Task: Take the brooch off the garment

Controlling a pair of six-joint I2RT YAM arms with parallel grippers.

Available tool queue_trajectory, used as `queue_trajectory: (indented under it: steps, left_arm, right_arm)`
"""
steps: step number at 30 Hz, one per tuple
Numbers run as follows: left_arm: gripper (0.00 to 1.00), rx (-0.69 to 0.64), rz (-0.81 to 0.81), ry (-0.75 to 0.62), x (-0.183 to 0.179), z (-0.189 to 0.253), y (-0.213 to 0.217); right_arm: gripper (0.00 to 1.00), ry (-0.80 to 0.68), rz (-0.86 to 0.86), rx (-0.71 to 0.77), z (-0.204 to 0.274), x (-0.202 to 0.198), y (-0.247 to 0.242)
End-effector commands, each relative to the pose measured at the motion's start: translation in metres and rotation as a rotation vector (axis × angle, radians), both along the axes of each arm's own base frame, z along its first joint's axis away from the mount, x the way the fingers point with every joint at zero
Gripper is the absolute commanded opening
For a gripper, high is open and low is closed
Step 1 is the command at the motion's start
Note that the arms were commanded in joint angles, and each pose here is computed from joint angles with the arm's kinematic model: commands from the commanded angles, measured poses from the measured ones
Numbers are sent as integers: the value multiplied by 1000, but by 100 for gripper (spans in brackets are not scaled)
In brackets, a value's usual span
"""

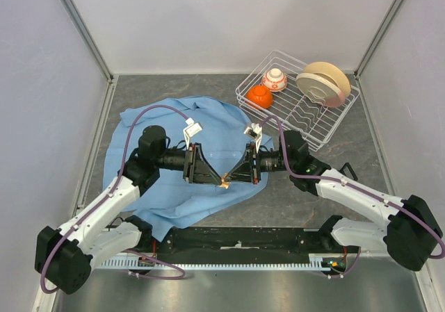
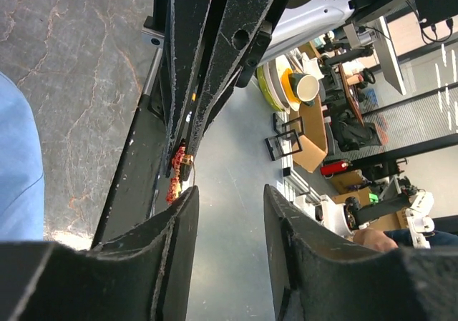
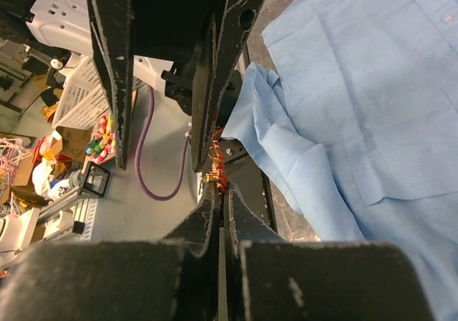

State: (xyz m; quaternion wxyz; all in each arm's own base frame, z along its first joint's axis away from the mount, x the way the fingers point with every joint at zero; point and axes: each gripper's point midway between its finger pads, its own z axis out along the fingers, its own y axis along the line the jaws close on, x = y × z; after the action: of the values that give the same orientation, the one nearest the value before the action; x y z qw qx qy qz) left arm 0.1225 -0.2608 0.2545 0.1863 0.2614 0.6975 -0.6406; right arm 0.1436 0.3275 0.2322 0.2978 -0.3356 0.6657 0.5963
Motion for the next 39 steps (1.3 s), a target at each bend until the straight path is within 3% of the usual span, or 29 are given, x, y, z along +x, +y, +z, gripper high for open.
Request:
queue_trajectory:
  steps: [1, 7, 12, 21, 27, 37, 39]
  left_arm:
    - [46, -29, -36, -21, -3, 3, -1]
    - [37, -50, -19, -55, -3, 16, 0]
    - [63, 6, 112, -104, 12, 14, 3]
    - [66, 36, 106, -47, 18, -1, -1]
    - [47, 19, 58, -31, 10, 0, -2]
    - [45, 14, 24, -7, 8, -4, -4]
    - [32, 13, 15, -1, 8, -4, -5]
  right_arm:
    - [0, -65, 47, 73, 29, -4, 2]
    - [0, -78, 59, 41, 26, -7, -1]
    - [0, -94, 57, 52, 30, -11, -5]
    - [0, -114, 42, 65, 38, -9, -5]
    - [0, -120, 32, 74, 40, -4, -2]
    - [0, -106, 24, 80, 37, 0, 2]
    - [0, -100, 22, 83, 37, 0, 2]
